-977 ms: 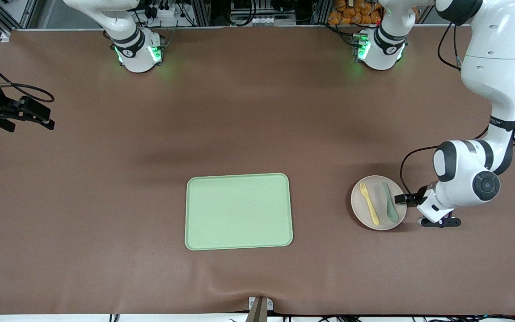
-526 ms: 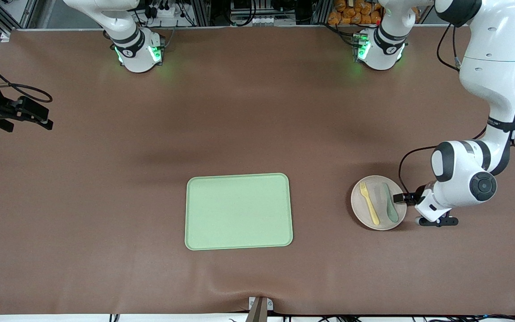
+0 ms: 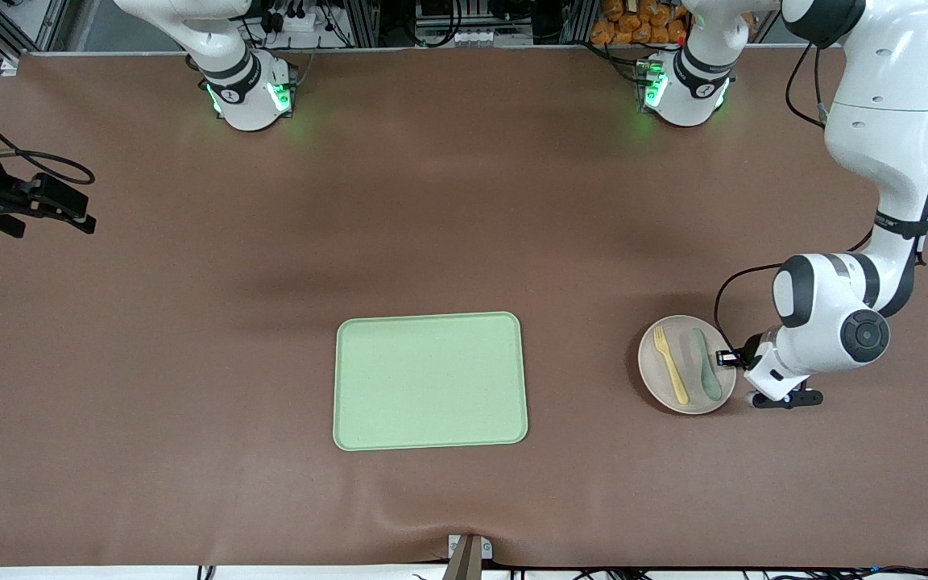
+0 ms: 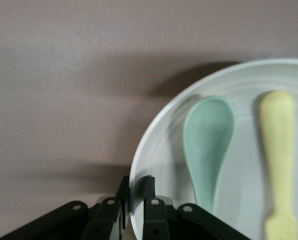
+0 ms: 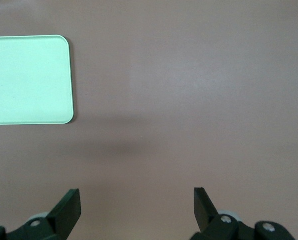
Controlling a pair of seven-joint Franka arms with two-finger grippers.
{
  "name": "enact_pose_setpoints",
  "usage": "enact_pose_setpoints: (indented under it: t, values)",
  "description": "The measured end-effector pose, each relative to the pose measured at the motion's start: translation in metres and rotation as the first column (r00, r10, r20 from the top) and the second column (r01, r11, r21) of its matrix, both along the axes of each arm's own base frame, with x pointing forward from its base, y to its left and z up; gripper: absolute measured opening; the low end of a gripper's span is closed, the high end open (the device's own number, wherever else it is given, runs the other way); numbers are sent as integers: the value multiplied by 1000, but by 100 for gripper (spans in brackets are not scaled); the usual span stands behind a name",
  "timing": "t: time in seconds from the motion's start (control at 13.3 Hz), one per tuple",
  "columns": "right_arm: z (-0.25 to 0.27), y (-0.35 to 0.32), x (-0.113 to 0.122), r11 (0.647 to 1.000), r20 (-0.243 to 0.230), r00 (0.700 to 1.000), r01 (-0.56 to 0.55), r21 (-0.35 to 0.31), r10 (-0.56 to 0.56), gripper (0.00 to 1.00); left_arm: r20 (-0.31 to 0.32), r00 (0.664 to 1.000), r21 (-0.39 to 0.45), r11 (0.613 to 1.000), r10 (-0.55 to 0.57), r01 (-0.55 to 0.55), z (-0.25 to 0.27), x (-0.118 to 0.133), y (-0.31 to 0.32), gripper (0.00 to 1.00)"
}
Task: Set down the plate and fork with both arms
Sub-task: 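Lower the left gripper and grasp the white plate's rim, then carry the plate with the left gripper and lower it onto the green tray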
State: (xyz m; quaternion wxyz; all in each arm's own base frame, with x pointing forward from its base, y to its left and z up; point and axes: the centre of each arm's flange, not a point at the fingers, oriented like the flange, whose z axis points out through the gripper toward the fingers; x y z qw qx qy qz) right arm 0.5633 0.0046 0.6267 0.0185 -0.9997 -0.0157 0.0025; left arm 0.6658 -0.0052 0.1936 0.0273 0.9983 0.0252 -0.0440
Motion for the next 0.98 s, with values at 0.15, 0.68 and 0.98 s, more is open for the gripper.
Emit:
enact_pose_setpoints:
  t: [0.15,0.68,0.98]
  values:
    - [0,0,0,1000,0,1000,0,0,0,100,8,1000,0,1000,1,-1,3,1,1,11]
    - [0,-3,-1,1000,-5,1000,2,3,-2,100,123,992,4,1000,1,-1,72,17,1,5]
    - [0,-7,-1,1000,-5,1000,-2,21,2,100,166,986,-83,996,28,-14,109,19,-39,5]
